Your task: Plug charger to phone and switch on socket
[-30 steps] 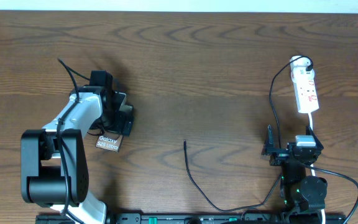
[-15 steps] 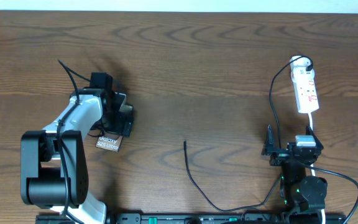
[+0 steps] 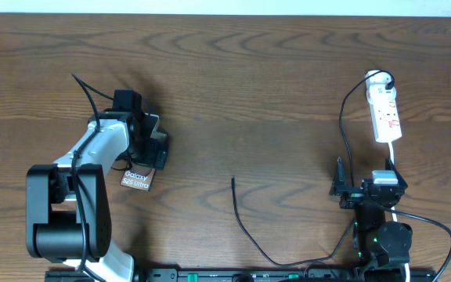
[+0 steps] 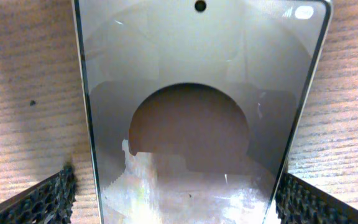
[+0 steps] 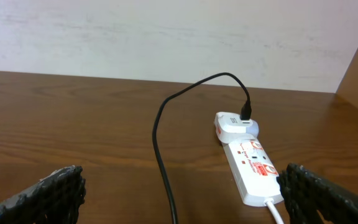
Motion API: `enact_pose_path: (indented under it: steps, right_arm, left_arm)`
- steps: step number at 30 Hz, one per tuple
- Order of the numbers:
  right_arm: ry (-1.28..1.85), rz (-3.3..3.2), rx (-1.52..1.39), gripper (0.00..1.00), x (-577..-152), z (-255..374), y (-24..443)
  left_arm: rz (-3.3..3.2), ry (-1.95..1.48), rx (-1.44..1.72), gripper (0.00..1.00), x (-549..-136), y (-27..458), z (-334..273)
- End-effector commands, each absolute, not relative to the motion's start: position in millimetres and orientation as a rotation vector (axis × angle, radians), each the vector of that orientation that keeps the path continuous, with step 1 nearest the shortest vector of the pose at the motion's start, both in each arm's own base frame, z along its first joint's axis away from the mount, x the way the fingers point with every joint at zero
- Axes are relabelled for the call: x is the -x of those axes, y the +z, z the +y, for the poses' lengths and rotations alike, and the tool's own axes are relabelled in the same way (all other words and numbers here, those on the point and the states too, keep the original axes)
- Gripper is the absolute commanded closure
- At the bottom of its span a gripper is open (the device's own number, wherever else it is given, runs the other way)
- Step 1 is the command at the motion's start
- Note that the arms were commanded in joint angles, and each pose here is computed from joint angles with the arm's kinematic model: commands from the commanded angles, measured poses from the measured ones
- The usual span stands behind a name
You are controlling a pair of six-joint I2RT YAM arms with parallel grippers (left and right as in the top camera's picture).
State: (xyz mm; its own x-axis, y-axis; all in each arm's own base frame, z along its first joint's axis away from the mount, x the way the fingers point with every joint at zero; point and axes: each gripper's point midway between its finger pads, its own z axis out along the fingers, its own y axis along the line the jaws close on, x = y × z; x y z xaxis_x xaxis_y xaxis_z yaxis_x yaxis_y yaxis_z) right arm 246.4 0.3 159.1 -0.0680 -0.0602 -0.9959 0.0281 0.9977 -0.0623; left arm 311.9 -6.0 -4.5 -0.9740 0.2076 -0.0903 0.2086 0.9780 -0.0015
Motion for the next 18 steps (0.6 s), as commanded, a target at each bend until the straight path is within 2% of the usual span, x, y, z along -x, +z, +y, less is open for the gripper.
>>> enact_pose_path:
  steps: [1,18]
  right_arm:
    - [-0.082,1.640,0.020,0.01,-246.3,-1.1,158.1]
    - [-0.082,1.640,0.020,0.01,-246.3,-1.1,158.1]
  left_arm:
    - [3.065,-0.056,-0.365,0.01,-300.2,-14.9,-9.6]
    - [3.090,-0.063,-0.455,0.01,-290.7,-15.2,-9.5]
